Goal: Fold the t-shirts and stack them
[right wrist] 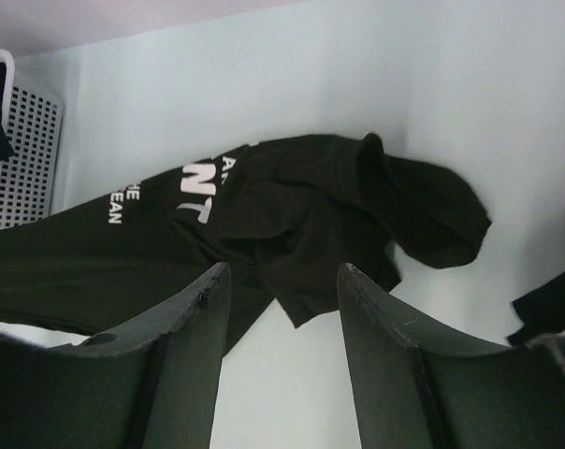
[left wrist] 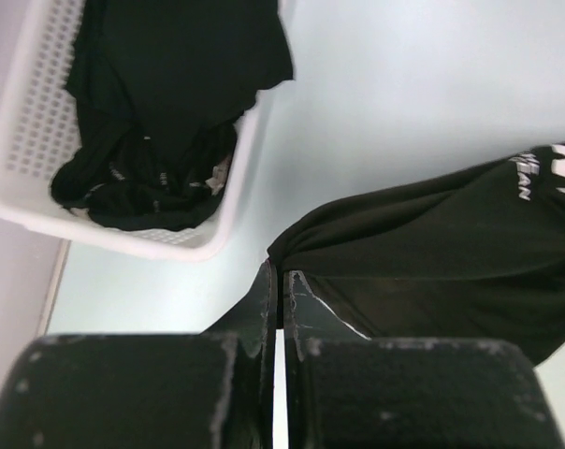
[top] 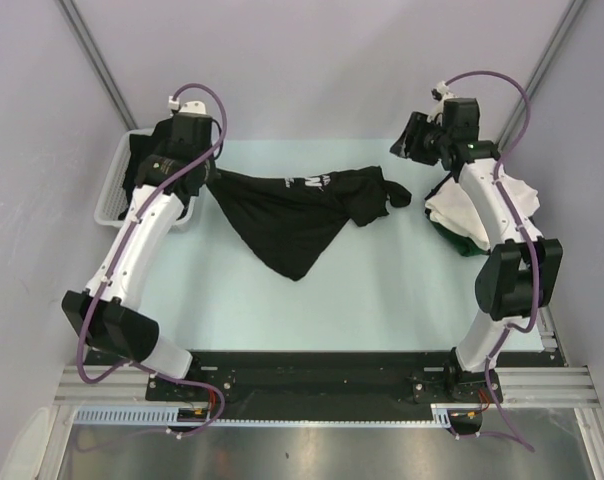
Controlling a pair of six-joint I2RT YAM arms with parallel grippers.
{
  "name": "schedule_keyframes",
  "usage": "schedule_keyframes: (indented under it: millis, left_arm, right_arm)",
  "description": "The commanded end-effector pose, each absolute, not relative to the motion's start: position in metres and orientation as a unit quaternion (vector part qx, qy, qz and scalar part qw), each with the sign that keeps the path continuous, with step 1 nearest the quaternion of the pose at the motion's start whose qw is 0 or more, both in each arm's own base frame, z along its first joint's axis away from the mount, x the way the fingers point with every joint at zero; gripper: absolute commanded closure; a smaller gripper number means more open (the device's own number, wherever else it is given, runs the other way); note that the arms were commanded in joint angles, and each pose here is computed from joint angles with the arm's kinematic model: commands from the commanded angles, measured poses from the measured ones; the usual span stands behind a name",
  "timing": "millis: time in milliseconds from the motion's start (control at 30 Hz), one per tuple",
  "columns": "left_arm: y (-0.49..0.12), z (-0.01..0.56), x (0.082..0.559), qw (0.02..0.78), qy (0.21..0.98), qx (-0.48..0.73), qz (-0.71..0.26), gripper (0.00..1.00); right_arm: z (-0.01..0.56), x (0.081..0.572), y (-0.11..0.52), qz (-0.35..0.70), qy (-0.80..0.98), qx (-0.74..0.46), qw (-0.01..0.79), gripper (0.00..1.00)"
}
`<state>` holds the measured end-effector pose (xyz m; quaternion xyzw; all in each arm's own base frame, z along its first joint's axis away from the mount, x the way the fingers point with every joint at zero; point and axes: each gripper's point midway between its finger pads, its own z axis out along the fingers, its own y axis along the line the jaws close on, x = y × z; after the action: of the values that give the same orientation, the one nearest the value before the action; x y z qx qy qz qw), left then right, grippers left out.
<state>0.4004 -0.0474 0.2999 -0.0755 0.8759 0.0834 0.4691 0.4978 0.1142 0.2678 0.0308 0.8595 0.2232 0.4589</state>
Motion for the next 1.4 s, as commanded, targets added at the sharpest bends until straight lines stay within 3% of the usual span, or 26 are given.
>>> schedule_keyframes:
  millis: [0,167,300,567,1367]
  left_arm:
    - [-0.014,0.351,0.386,0.512,0.844,-0.114,0.111,1.0]
    - [-0.002,0.381,0.369,0.545,0.82,-0.142,0.102,1.0]
    - [-0.009,0.378,0.367,0.546,0.822,-0.142,0.077,1.0]
    - [-0.016,0.364,0.363,0.536,0.832,-0.135,0.057,1.0]
    - [-0.019,0.354,0.354,0.526,0.839,-0.132,0.044,1.0]
  right_arm:
    - [0.233,0.494,0.144,0.269,0.873,0.05,0.404,0.46]
    - [0.21,0.494,0.166,0.273,0.879,0.045,0.388,0.45]
    - [0.168,0.491,0.198,0.301,0.899,0.051,0.315,0.44]
    - [0.139,0.485,0.228,0.315,0.901,0.017,0.299,0.46]
    - [0.082,0.468,0.228,0.325,0.913,-0.011,0.247,0.48]
